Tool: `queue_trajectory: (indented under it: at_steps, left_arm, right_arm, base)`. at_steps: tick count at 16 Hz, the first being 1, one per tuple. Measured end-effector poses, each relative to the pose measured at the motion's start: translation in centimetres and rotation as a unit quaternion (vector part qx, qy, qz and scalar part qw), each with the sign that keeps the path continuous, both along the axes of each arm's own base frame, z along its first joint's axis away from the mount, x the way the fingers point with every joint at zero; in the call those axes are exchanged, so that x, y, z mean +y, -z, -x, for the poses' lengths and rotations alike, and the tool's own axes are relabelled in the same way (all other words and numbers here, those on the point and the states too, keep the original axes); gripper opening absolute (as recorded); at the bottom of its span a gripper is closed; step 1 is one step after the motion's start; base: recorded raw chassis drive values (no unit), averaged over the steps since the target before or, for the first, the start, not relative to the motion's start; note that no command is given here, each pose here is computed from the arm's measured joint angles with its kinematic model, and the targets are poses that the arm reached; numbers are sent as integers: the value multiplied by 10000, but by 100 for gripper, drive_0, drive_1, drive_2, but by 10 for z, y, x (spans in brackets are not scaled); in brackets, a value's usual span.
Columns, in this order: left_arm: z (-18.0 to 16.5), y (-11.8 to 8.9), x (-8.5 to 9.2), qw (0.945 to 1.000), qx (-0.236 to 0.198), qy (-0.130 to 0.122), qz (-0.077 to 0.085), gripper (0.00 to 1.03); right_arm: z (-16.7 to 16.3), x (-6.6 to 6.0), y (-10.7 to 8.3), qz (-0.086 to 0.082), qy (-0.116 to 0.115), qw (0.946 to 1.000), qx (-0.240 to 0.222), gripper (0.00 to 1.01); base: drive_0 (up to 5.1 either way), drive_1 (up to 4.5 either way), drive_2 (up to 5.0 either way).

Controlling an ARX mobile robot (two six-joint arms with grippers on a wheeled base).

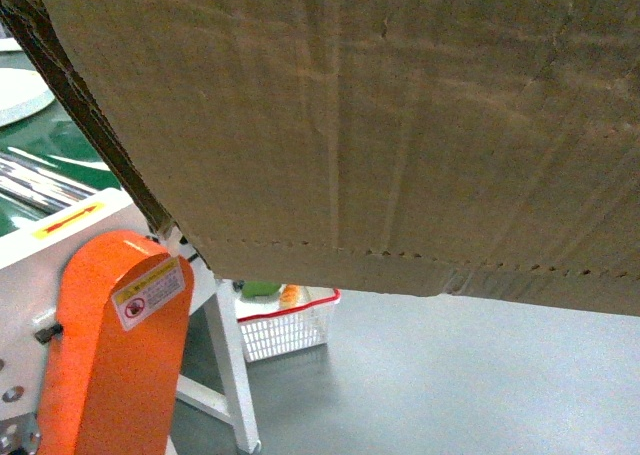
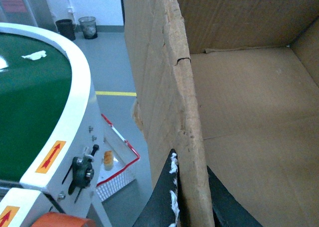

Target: Sort boxes to right shelf from conveyor

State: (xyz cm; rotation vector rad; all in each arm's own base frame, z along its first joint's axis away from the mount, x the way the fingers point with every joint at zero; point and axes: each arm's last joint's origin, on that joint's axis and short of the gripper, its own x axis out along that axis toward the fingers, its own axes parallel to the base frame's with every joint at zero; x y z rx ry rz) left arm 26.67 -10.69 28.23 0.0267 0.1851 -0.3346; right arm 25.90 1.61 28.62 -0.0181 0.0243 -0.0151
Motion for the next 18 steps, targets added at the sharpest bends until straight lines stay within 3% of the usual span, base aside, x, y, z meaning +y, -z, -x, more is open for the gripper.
queue_trajectory:
  at_steps: [18]
  left_arm:
    - [0, 0, 0, 10000, 0, 0, 0, 3]
  right_arm:
    - [0, 0, 0, 0, 0, 10000, -2, 4]
  base:
    - [-159, -159, -159]
